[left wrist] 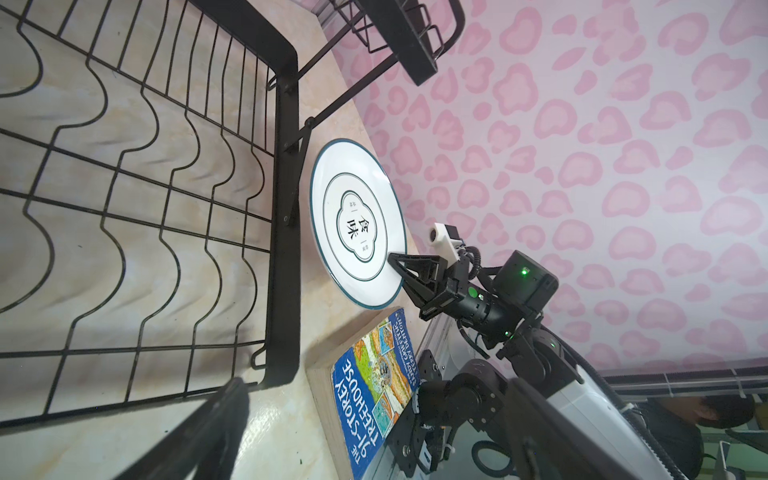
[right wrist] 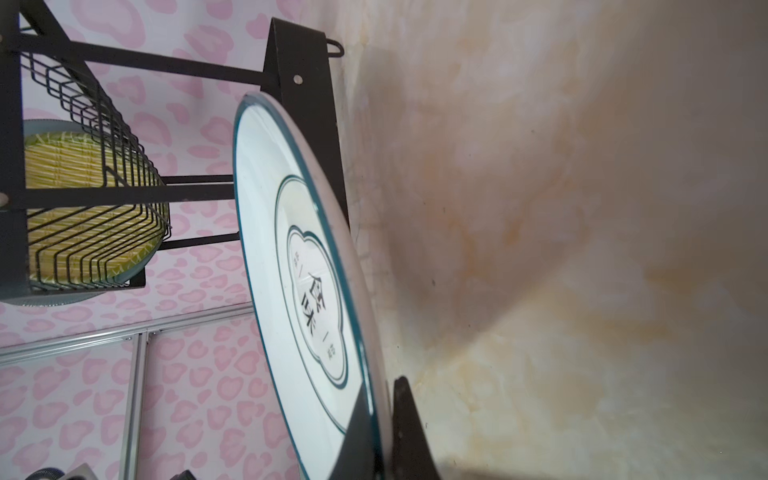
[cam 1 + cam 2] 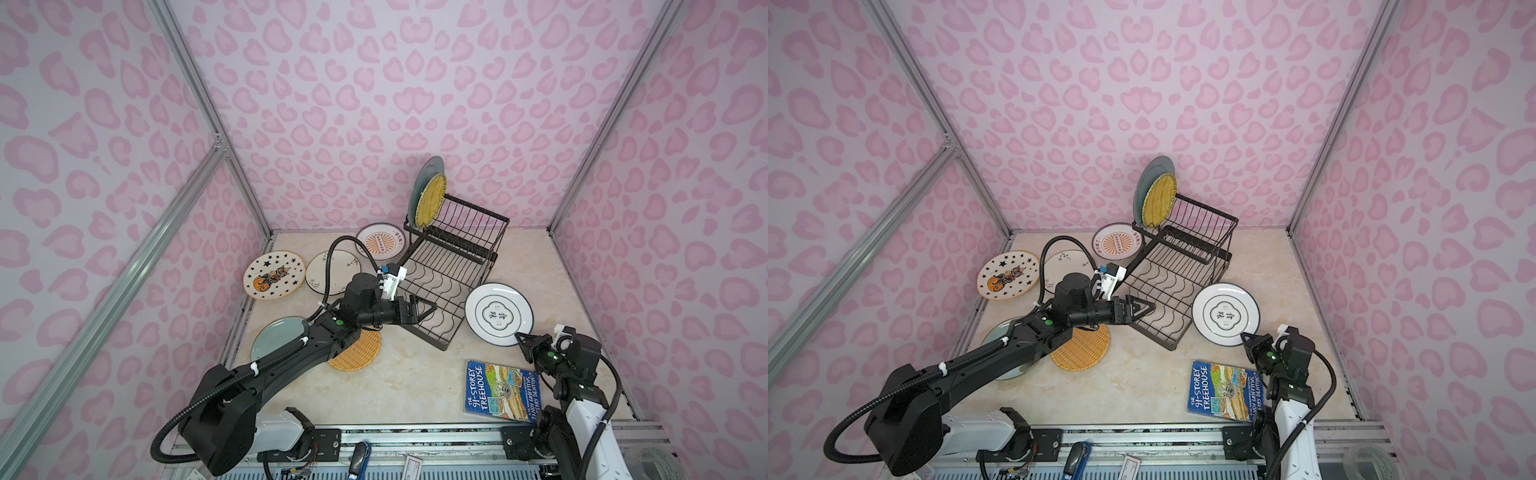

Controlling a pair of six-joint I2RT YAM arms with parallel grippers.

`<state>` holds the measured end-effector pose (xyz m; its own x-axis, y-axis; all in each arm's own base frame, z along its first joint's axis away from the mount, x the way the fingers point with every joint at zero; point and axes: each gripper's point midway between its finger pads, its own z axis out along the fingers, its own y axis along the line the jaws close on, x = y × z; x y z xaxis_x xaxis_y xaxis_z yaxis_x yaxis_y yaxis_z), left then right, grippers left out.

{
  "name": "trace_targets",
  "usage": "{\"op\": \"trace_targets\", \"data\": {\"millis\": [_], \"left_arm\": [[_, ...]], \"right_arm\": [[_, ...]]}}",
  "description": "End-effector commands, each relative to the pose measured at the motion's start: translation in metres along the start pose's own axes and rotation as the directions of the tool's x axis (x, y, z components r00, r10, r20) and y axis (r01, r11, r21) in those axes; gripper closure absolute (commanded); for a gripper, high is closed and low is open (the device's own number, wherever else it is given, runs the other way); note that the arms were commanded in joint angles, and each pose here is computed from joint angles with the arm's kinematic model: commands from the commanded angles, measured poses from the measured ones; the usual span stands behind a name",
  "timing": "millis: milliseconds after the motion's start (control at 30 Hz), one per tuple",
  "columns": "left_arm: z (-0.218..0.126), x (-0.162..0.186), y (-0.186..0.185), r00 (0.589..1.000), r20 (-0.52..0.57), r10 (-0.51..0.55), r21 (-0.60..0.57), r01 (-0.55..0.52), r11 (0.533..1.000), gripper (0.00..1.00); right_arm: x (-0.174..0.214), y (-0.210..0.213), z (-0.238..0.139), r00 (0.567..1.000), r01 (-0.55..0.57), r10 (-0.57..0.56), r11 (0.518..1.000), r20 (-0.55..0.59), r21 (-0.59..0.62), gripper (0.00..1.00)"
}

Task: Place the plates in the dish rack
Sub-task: 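Lift the text-printed plate upright with the right gripper and carry it toward the rack, then grasp the plate's rim with the left gripper beside the right gripper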

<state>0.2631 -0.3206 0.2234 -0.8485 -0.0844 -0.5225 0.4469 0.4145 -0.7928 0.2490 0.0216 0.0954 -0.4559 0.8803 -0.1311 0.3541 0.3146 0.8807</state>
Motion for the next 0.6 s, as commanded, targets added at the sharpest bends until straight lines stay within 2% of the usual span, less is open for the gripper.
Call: {"op": "trace_targets", "data": {"millis": [0, 267, 400, 567], "left_arm": [[0.007, -0.011, -0.010, 1.000, 0.027, 0.014, 0.057, -0.015, 0.998, 0.03], [0.038, -0.023, 0.005, 0.997, 0.015, -0.070, 0.071, 0.069, 0.995, 0.08], [0.053, -0.027, 0.019, 0.994, 0.009, -0.113, 0.040, 0.112, 0.993, 0.11], [0.069, -0.030, 0.028, 0.990, -0.011, -0.139, 0.029, 0.140, 0.990, 0.20]], "right_arm": [[0.002, 0.018, 0.000, 0.998, 0.057, -0.057, 0.997, -0.016, -0.043, 1.00], [0.025, 0.058, 0.007, 0.987, 0.138, -0.147, 0.984, -0.071, -0.109, 1.00], [0.034, 0.074, 0.009, 0.980, 0.163, -0.177, 0.977, -0.095, -0.140, 1.00], [0.043, 0.093, 0.013, 0.970, 0.186, -0.210, 0.965, -0.123, -0.182, 1.00]]}}
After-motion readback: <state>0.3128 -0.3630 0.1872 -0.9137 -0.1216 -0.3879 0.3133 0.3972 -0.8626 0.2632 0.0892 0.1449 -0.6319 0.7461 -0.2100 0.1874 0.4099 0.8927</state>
